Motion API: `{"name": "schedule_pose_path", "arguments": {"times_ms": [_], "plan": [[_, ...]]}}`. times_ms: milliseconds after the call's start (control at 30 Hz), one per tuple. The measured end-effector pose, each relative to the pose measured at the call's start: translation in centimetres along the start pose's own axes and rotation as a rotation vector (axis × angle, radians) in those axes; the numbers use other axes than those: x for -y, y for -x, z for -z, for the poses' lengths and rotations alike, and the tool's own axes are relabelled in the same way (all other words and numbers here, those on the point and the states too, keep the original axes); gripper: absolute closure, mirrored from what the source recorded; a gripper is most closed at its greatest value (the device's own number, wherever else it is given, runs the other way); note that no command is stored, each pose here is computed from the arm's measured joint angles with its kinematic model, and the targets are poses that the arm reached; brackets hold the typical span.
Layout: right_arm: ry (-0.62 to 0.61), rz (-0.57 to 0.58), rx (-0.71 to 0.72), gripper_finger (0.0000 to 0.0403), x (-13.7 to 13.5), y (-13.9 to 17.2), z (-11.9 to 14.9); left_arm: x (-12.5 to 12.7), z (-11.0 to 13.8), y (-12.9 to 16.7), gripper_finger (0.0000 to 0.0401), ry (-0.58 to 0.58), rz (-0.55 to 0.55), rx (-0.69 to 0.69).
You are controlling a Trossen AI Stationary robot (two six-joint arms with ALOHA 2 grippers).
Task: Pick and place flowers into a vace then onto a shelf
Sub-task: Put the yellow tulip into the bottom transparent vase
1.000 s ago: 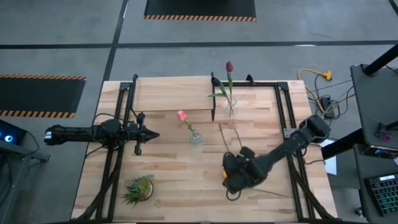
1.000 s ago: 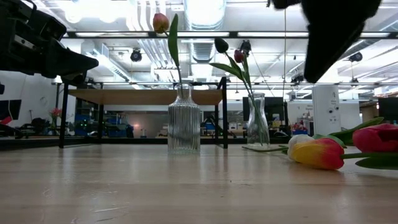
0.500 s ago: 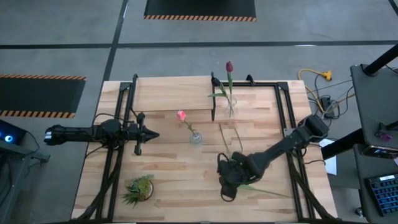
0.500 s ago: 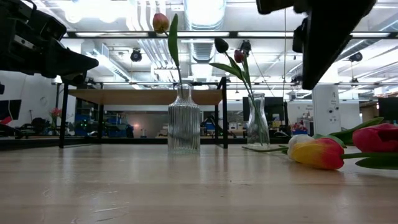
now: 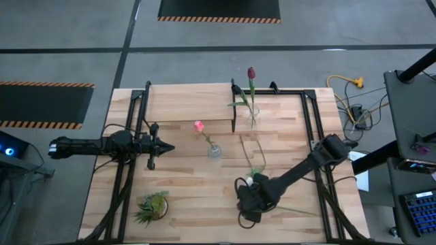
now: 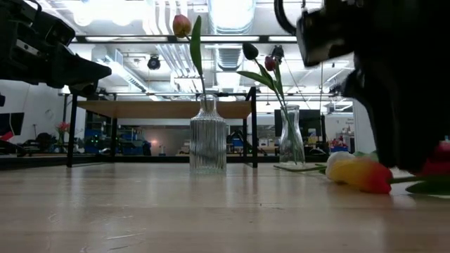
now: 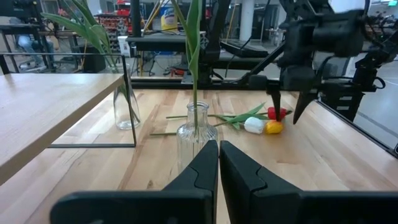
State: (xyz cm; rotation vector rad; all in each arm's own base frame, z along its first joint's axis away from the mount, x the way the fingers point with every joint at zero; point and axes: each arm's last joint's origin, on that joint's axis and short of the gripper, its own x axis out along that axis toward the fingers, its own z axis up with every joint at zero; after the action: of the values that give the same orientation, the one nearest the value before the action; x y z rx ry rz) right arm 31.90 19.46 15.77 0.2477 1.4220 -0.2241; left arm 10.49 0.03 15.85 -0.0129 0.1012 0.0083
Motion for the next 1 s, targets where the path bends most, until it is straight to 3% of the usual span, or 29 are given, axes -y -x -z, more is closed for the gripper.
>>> {"name": "schedule_pose_path", "arguments": {"times_ms": [300,700,1000], "plan": [[-0.024,0.008,-0.048,0.0258,-0.1,-1.0,0.2,0.0,0.0,0.0,0.0401,0.0,0.0,0.0],[-0.08,-0.064,0.024,0.027,0.3,2.6,0.1,0.0,0.0,0.0,0.0401,0.0,0.0,0.0],[-0.068,-0.023,-0.014,0.0269,0.1,0.9,0.3,0.0,0.0,0.0,0.0401,0.0,0.0,0.0]]}}
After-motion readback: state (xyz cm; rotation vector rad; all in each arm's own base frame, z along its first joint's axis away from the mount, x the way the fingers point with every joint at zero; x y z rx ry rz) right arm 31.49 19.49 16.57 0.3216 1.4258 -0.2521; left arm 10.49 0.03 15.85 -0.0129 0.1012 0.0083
